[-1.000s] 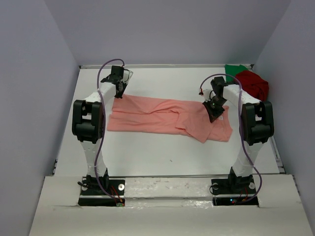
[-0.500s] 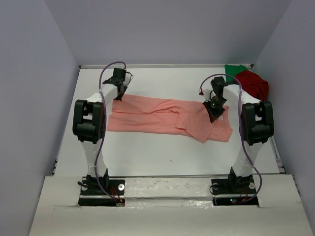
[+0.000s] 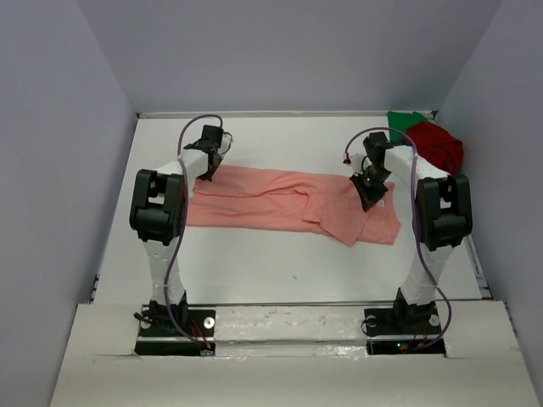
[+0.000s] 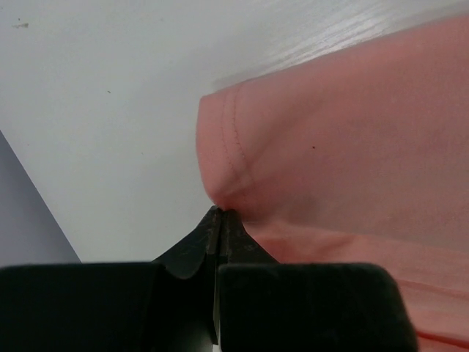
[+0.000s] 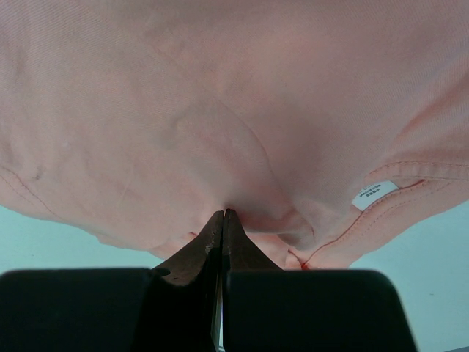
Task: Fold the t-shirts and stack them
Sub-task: Fold the other side of the tshirt into a rectangle, then rotate the tshirt 90 degrees
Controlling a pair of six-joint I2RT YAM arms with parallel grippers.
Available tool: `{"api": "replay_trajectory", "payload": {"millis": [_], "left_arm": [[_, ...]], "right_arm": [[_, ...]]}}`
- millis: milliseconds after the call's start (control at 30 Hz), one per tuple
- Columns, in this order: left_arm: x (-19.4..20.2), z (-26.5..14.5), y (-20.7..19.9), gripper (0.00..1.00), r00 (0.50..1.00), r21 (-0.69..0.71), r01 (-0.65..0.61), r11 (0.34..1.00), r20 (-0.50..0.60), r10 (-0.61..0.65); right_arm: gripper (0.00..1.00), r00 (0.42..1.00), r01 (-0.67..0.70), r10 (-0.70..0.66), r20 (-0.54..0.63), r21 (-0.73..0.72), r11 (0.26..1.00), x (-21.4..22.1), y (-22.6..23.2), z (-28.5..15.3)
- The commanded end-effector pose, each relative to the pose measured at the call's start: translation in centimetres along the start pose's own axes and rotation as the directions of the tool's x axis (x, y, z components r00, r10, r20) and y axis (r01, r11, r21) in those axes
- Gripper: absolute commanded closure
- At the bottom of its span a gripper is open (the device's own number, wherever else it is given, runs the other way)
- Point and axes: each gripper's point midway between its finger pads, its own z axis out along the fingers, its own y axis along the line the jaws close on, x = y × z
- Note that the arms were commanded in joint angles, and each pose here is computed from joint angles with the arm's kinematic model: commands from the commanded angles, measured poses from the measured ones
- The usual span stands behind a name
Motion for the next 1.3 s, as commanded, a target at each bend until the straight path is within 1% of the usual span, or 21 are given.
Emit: {"api": "replay_trajectory", "payload": {"millis": [0, 100, 167, 200, 267, 300, 333, 533, 667, 733, 767, 833, 867, 900, 933, 967, 1000, 1033, 1067, 1200, 1267], "left_arm": [[0.3, 0.2, -0.1, 0.89, 1.0, -0.04, -0.025, 0.999, -0.014, 0.024], [0.5, 0.4, -0.2, 0.89, 0.999, -0.058, -0.036, 0.998, -0.025, 0.034], [0.7, 0.6, -0.1, 0.83, 0.999, -0.069, -0.037, 0.997, -0.033, 0.035], [0.9, 0.6, 0.0, 0.76, 0.998, -0.074, -0.042, 0.996, -0.039, 0.039], [0.9, 0.4, 0.5, 0.73, 0.998, -0.102, -0.042, 0.994, -0.043, 0.038], [1.0, 0.2, 0.8, 0.69, 0.998, -0.118, -0.044, 0.992, -0.045, 0.038], [1.0, -0.1, 1.2, 0.61, 0.998, -0.137, -0.046, 0.989, -0.042, 0.04], [0.4, -3.0, 4.8, 0.55, 0.999, -0.277, -0.033, 0.96, -0.024, 0.027], [-1.0, -7.3, 8.2, 0.51, 0.999, -0.375, 0.01, 0.927, 0.033, 0.002], [-1.6, -9.0, 9.3, 0.51, 0.998, -0.393, 0.025, 0.919, 0.056, -0.003], [-2.4, -10.6, 9.9, 0.51, 0.994, -0.382, 0.053, 0.923, 0.107, -0.012], [-3.4, -12.0, 9.4, 0.51, 0.986, -0.305, 0.055, 0.951, 0.164, -0.004], [-3.8, -12.7, 9.2, 0.53, 0.98, -0.267, 0.069, 0.961, 0.2, -0.015], [-4.8, -13.8, 8.2, 0.6, 0.964, -0.177, 0.064, 0.982, 0.266, -0.015], [-4.8, -14.4, 7.5, 0.82, 0.958, -0.126, 0.056, 0.99, 0.285, -0.018], [-4.9, -14.2, 6.6, 0.97, 0.956, -0.084, 0.055, 0.995, 0.293, -0.028], [-5.0, -14.1, 5.4, 1.0, 0.951, -0.02, 0.054, 0.998, 0.307, -0.045], [-4.8, -13.8, 4.4, 1.0, 0.954, 0.022, 0.032, 0.999, 0.297, -0.037], [-4.5, -13.0, 2.6, 1.0, 0.958, 0.101, 0.021, 0.995, 0.283, -0.048], [-3.7, -11.0, -0.9, 1.0, 0.964, 0.23, -0.013, 0.973, 0.262, -0.049], [-3.0, -9.7, -1.9, 1.0, 0.97, 0.249, -0.02, 0.968, 0.238, -0.042]], "right_arm": [[1.0, 1.0, -0.008, 0.008, 0.023, 0.021, 1.0, -0.4, -0.5, -0.6], [1.0, 1.0, -0.007, 0.007, 0.018, 0.026, 1.0, -0.3, -0.6, -0.6], [1.0, 1.0, -0.009, 0.008, 0.02, 0.025, 1.0, -0.3, -0.5, -0.6], [1.0, 1.0, -0.008, 0.008, 0.023, 0.025, 1.0, -0.4, -0.5, -0.7], [1.0, 1.0, -0.006, 0.005, 0.03, 0.027, 1.0, -0.4, -0.5, -0.9], [1.0, 0.999, -0.004, 0.003, 0.033, 0.027, 1.0, -0.4, -0.4, -1.0], [1.0, 0.999, -0.004, 0.003, 0.038, 0.033, 0.999, -0.5, -0.5, -1.2], [1.0, 0.997, -0.001, -0.002, 0.072, 0.05, 0.999, -1.1, -0.6, -2.4], [1.0, 0.995, 0.009, -0.014, 0.101, 0.053, 0.999, -1.4, -0.4, -3.4], [1.0, 0.993, 0.01, -0.018, 0.114, 0.066, 0.998, -1.5, -0.5, -3.9], [1.0, 0.993, 0.008, -0.017, 0.117, 0.078, 0.997, -1.5, -0.6, -4.1], [1.0, 0.989, -0.008, -0.01, 0.148, 0.122, 0.992, -1.6, -1.1, -4.9], [1.0, 0.986, -0.017, -0.007, 0.164, 0.146, 0.989, -1.9, -1.4, -5.3], [1.0, 0.986, -0.021, -0.006, 0.167, 0.159, 0.987, -1.7, -1.6, -5.3], [1.0, 0.983, -0.023, -0.008, 0.184, 0.165, 0.986, -1.8, -1.5, -5.8], [1.0, 0.982, -0.029, -0.003, 0.19, 0.164, 0.986, -1.7, -1.5, -5.8], [1.0, 0.981, -0.031, 0.001, 0.196, 0.149, 0.988, -1.6, -1.2, -5.6], [1.0, 0.98, -0.034, 0.005, 0.2, 0.14, 0.99, -1.6, -1.0, -5.5], [1.0, 0.981, -0.032, 0.008, 0.196, 0.116, 0.993, -1.5, -0.6, -5.0], [1.0, 0.987, -0.035, 0.023, 0.16, 0.074, 0.997, -1.0, -0.2, -3.2], [1.0, 0.99, -0.034, 0.026, 0.138, 0.057, 0.998, -0.7, -0.1, -2.2]]}}
